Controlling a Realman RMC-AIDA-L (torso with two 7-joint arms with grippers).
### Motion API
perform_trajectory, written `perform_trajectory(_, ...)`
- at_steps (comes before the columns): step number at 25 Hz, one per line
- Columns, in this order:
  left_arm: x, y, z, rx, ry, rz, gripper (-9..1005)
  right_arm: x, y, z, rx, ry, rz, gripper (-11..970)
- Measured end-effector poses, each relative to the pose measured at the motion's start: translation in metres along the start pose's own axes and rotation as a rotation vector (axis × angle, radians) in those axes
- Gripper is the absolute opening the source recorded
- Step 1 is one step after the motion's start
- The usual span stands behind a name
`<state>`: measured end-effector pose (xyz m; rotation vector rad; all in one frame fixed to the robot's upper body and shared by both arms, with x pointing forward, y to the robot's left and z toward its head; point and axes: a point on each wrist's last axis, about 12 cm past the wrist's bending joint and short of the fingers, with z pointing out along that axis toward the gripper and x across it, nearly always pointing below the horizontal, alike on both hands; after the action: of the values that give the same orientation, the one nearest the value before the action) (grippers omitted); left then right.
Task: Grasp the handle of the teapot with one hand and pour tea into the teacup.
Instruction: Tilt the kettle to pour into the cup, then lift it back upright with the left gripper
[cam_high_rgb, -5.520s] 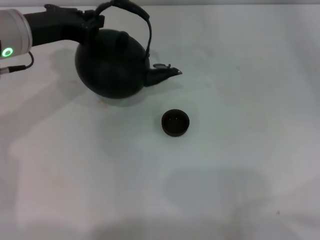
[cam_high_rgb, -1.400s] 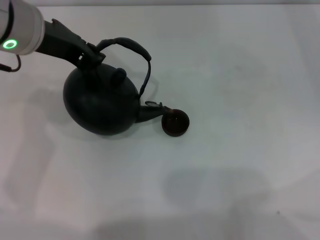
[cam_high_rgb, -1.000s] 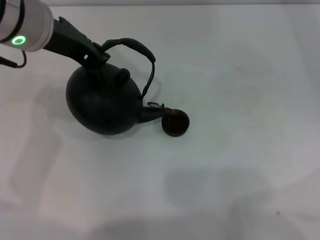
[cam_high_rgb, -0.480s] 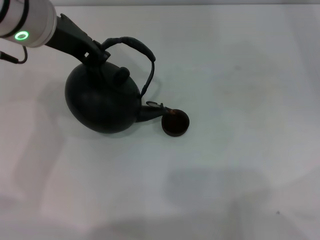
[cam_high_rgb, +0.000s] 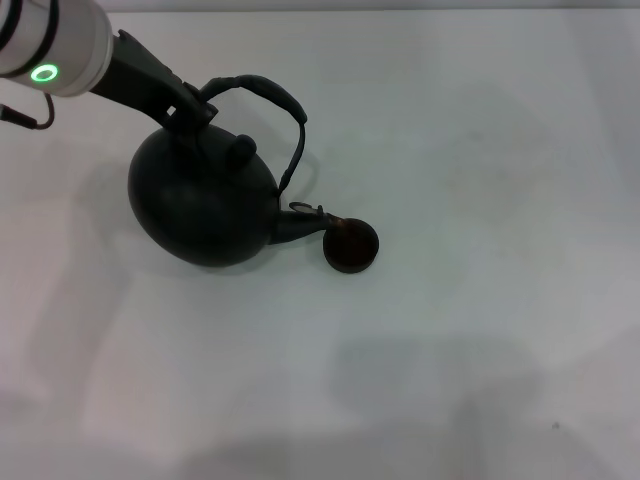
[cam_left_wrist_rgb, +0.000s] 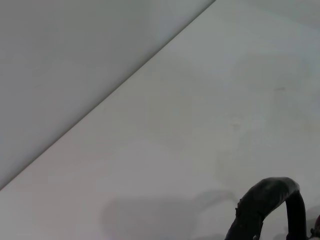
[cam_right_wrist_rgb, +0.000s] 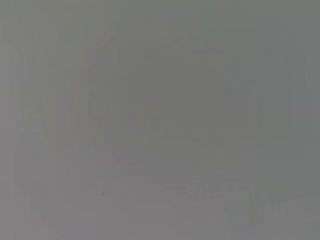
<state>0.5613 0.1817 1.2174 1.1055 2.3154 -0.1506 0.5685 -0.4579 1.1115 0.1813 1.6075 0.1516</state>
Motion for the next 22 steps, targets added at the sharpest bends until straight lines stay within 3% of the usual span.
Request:
perform_trajectory(14,0.006,0.000,0.000,0.000,-0.031,-0.029,186,0.000,-0.002,0.000,0.014,0.008,-0.006,828)
perform_trajectory(22,0.024,0.013,-0.007,-0.009,-0.174,-0.095,184,-0.001,-0.003,0.000,0.007,0.012,-0.005,828)
